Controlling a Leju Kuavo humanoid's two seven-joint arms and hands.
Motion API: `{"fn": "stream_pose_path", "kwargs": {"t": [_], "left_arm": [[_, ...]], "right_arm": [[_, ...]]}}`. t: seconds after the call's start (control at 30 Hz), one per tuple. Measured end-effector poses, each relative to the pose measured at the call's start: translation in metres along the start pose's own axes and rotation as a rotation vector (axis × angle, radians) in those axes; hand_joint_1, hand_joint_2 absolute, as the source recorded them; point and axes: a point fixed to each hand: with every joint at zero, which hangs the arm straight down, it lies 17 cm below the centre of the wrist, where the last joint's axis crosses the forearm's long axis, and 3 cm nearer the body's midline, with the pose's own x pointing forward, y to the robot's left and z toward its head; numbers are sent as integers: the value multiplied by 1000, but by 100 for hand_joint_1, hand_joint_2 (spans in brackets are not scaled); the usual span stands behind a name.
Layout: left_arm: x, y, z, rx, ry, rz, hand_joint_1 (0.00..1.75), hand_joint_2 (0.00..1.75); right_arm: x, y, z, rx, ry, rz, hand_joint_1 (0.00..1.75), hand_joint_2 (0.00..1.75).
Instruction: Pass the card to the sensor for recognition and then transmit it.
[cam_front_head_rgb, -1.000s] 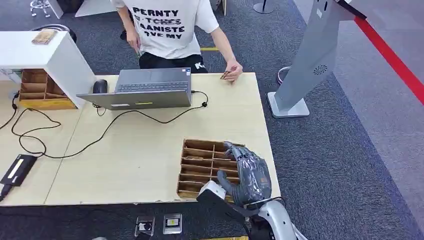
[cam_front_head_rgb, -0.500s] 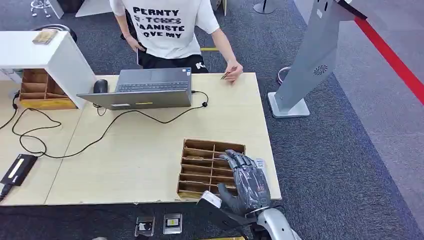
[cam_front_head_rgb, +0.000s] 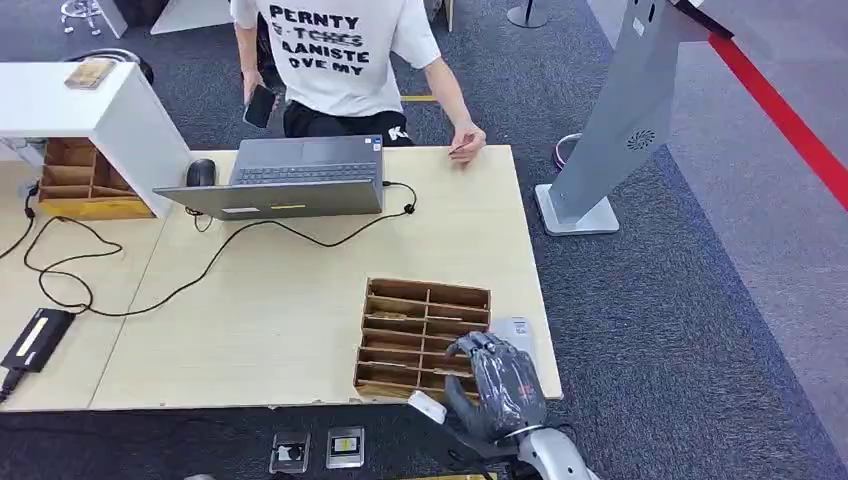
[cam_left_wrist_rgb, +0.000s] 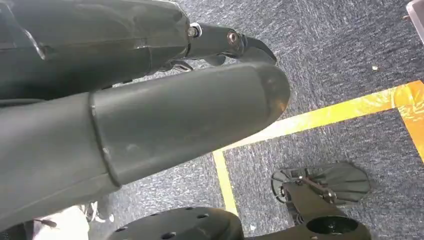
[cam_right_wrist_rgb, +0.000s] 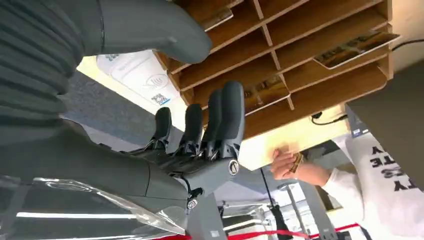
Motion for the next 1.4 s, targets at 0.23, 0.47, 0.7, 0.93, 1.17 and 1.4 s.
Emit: {"fn": "stream_pose_path", "kwargs": {"t": [0.23,0.47,0.7,0.93,1.17,1.4], "left_arm": [[0,1,0,4,-2,-4,0,0],[1,1,0,5,-3,-7,0,0],[2,1,0,5,-6,-13,0,0],[3,1,0,5,-8,-18,0,0],[3,2,0,5,-7,-18,0,0],[3,2,0,5,-7,-17,0,0]], "right_arm": [[-2,5,3,20,9,-8,103,175],[-2,10,6,38,18,-19,93,175],[-4,16,9,51,22,-15,96,175],[-8,18,9,51,29,-18,101,175],[-13,22,8,57,35,-12,94,175],[-16,24,5,57,31,2,84,175]]}}
